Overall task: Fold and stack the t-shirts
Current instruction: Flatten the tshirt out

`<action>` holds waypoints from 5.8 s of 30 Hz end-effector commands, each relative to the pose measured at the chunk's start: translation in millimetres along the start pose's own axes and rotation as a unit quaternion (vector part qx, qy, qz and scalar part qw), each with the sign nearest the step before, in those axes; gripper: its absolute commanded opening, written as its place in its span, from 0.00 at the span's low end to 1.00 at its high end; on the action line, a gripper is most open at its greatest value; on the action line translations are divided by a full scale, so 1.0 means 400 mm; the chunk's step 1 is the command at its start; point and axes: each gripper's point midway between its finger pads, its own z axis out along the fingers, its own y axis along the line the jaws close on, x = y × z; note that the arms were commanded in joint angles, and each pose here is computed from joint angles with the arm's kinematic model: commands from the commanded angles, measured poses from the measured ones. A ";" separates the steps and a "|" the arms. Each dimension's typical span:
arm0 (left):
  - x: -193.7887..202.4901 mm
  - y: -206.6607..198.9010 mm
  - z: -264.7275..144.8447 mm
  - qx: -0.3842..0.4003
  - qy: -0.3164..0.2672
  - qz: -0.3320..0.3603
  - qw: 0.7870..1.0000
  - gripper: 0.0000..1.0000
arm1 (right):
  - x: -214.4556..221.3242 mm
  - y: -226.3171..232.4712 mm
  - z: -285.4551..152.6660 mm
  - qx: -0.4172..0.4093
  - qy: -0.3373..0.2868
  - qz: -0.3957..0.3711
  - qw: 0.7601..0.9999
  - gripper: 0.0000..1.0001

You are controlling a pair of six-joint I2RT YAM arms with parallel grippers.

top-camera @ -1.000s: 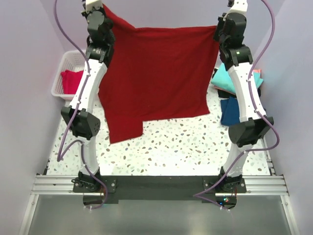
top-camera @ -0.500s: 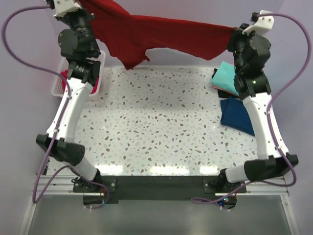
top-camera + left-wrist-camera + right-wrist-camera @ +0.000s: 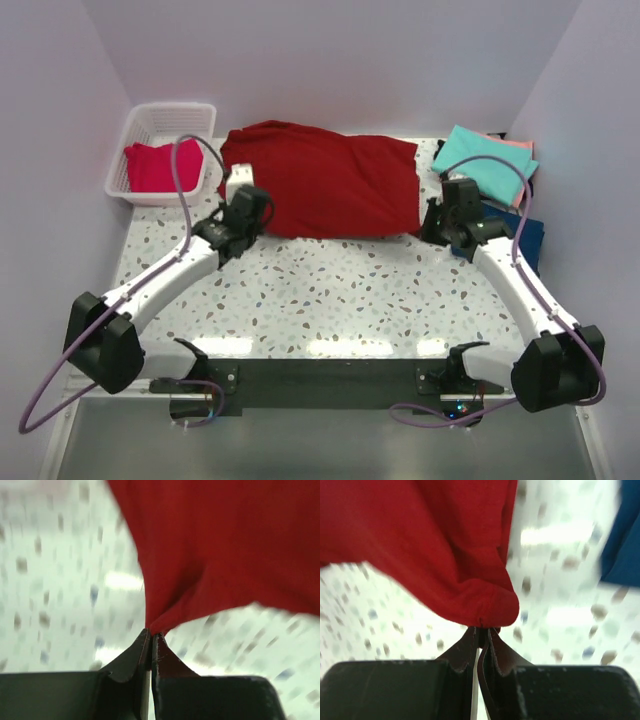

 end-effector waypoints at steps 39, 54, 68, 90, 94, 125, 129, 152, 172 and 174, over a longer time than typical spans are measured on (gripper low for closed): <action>0.533 0.256 -0.416 -0.133 0.414 -0.048 0.899 0.00 | 0.608 -0.152 -0.105 0.209 0.388 0.069 0.895 0.00; 0.535 0.275 -0.385 -0.184 0.410 -0.018 0.893 0.27 | 0.412 -0.131 -0.107 0.217 0.253 0.079 0.940 0.59; 0.455 0.195 -0.264 -0.150 0.340 -0.004 0.929 0.52 | 0.321 -0.006 0.018 0.116 0.216 0.037 0.969 0.56; 0.548 0.163 -0.127 -0.188 0.381 0.051 0.904 0.54 | 0.480 -0.064 0.115 0.200 0.324 0.006 0.925 0.53; 0.584 0.186 -0.155 -0.193 0.404 0.056 0.892 0.49 | 0.485 -0.081 0.130 0.226 0.325 0.006 0.918 0.52; 0.605 0.228 -0.231 -0.185 0.444 0.077 0.873 0.30 | 0.243 -0.180 0.139 0.283 0.241 0.036 0.928 0.50; 0.563 0.226 -0.222 -0.190 0.421 0.078 0.883 0.30 | 0.199 -0.134 0.100 0.261 0.218 0.019 0.940 0.50; 0.627 0.196 -0.176 -0.183 0.426 0.056 0.885 0.28 | 0.460 0.102 0.116 0.070 0.305 -0.074 0.947 0.53; 0.631 0.243 -0.285 -0.209 0.463 0.020 0.861 0.24 | 0.656 0.126 0.047 0.069 0.369 -0.132 0.917 0.52; 0.615 0.248 -0.287 -0.215 0.450 0.012 0.867 0.24 | 0.659 0.125 0.039 0.070 0.368 -0.130 0.918 0.52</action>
